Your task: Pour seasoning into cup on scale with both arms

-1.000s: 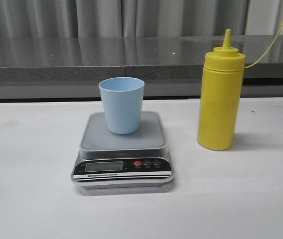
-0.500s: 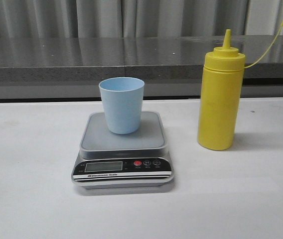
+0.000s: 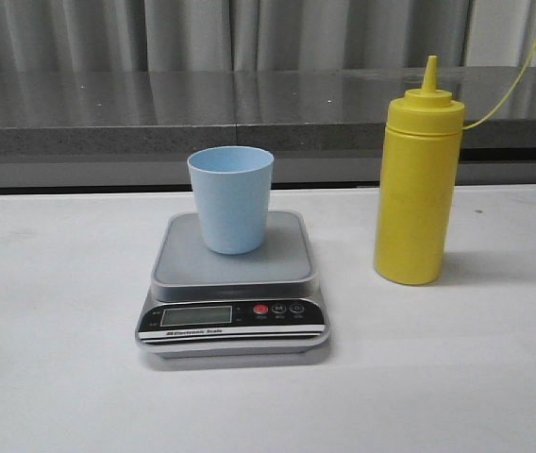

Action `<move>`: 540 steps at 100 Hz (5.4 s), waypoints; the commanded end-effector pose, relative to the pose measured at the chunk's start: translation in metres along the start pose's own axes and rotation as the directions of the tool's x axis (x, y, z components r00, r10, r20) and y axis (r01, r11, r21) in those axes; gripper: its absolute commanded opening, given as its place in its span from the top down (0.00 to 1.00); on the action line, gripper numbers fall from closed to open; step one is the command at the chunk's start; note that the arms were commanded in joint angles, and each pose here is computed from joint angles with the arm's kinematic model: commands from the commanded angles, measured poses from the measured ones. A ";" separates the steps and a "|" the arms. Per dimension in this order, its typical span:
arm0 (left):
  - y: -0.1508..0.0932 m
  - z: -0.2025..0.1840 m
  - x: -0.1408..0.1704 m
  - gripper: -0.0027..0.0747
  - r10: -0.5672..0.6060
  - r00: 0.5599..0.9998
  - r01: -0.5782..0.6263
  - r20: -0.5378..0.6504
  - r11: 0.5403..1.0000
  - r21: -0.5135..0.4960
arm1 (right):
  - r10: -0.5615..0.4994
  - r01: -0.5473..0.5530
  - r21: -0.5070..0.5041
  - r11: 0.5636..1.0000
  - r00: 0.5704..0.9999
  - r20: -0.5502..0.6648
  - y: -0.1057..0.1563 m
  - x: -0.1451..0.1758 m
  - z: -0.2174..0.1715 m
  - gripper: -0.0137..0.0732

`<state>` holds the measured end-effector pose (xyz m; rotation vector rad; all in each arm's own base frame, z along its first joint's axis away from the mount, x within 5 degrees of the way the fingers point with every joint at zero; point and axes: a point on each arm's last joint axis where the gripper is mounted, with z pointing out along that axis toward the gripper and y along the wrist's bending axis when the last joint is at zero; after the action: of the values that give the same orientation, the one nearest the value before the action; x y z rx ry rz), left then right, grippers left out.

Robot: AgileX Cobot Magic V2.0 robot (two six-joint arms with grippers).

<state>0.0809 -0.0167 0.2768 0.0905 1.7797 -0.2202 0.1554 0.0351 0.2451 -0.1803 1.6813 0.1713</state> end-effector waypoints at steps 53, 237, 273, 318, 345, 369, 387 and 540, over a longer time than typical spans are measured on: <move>-0.001 -0.002 -0.015 0.99 -0.011 0.996 0.011 0.092 1.000 0.007 | -0.003 0.022 -0.144 0.989 0.991 0.131 0.013 0.033 0.069 0.10; -0.001 -0.002 -0.015 0.99 -0.011 0.996 0.011 0.092 1.000 0.007 | -0.011 0.069 -0.252 0.965 0.974 0.227 0.023 0.048 0.176 0.57; -0.001 -0.002 -0.015 0.99 -0.011 0.996 0.011 0.092 1.000 0.007 | -0.069 0.145 -0.274 0.951 0.961 0.269 0.027 0.029 0.172 0.57; -0.001 -0.002 -0.015 0.99 -0.011 0.996 0.011 0.092 1.000 0.007 | -0.586 0.575 -0.385 0.722 0.804 0.100 0.060 -0.032 0.200 0.57; -0.001 -0.002 -0.015 0.99 -0.011 0.996 0.011 0.092 1.000 0.007 | -0.792 0.753 -0.368 0.546 0.607 0.068 0.082 -0.059 0.210 0.57; -0.001 -0.002 -0.015 0.99 -0.011 0.996 0.011 0.092 1.000 0.007 | -0.917 0.871 -0.355 0.340 0.391 0.082 0.094 -0.062 0.215 0.57; -0.001 -0.002 -0.015 0.99 -0.011 0.996 0.011 0.092 1.000 0.007 | -0.976 0.922 -0.357 0.149 0.195 0.096 0.105 -0.052 0.217 0.57; -0.001 -0.002 -0.015 0.99 -0.011 0.996 0.011 0.092 1.000 0.007 | -0.998 0.951 -0.303 0.064 0.070 0.010 0.109 -0.045 0.222 0.57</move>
<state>0.0808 -0.0167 0.2763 0.0909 1.7854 -0.2198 0.3521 0.1932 0.2339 -1.7033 1.3540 -0.7494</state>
